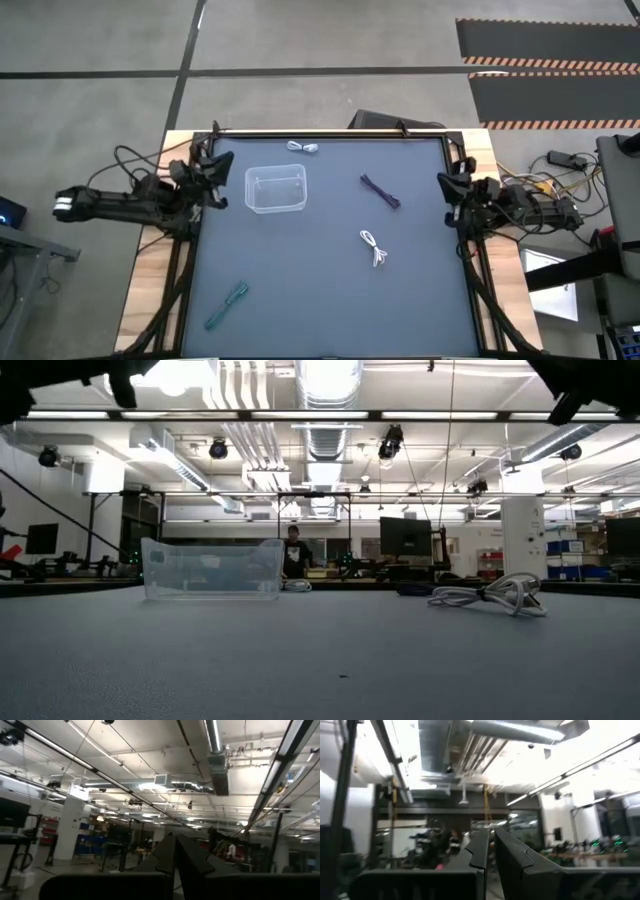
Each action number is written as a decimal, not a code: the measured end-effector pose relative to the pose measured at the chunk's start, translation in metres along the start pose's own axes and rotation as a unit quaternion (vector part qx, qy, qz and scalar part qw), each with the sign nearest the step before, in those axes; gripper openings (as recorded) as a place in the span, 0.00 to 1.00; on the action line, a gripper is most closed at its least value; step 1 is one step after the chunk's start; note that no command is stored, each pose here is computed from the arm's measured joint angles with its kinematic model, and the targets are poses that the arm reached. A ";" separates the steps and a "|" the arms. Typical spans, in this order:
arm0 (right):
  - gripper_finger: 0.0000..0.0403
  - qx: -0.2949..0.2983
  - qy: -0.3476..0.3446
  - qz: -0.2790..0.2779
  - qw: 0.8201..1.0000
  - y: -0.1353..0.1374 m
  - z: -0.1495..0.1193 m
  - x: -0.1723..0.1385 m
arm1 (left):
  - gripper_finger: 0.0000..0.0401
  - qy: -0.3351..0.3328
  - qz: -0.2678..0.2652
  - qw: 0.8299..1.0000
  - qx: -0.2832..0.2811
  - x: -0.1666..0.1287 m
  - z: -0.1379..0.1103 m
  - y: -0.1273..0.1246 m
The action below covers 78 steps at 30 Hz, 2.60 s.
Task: Pick and place USB-C Cables
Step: Put the top white charger cable into the bin
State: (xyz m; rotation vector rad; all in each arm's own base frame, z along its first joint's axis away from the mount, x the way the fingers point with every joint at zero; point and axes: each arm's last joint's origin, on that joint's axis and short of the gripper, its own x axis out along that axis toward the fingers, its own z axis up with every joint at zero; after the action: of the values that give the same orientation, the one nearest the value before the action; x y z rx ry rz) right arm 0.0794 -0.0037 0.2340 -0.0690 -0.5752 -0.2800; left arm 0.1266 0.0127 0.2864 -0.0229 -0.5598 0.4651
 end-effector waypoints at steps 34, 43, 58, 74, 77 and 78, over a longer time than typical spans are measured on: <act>0.06 -0.094 -0.031 -0.027 0.995 -0.004 0.030 0.007 | 0.00 0.410 0.034 0.902 0.131 0.165 -0.013 0.003; 0.06 -0.099 -0.034 -0.028 0.994 -0.004 0.030 0.007 | 0.00 0.557 -0.031 0.827 0.067 0.191 -0.034 0.046; 0.06 -0.097 -0.034 -0.028 0.994 -0.004 0.030 0.007 | 0.00 0.700 -0.064 0.700 0.131 0.226 -0.090 0.097; 0.06 -0.098 -0.024 -0.048 0.994 -0.006 0.029 0.007 | 0.00 0.752 -0.153 0.606 0.210 0.239 -0.163 0.123; 0.06 -0.099 -0.023 -0.048 0.994 -0.006 0.029 0.007 | 0.00 0.757 -0.148 0.595 0.226 0.238 -0.176 0.129; 0.06 -0.099 -0.023 -0.048 0.994 -0.006 0.029 0.007 | 0.00 0.760 -0.146 0.591 0.229 0.238 -0.179 0.130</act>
State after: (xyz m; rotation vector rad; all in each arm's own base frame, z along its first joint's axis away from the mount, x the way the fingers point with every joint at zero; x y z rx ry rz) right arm 0.0680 -0.0065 0.2624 -0.2401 -0.5969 -0.4288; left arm 0.3423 0.2506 0.2353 0.1602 1.2853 0.1111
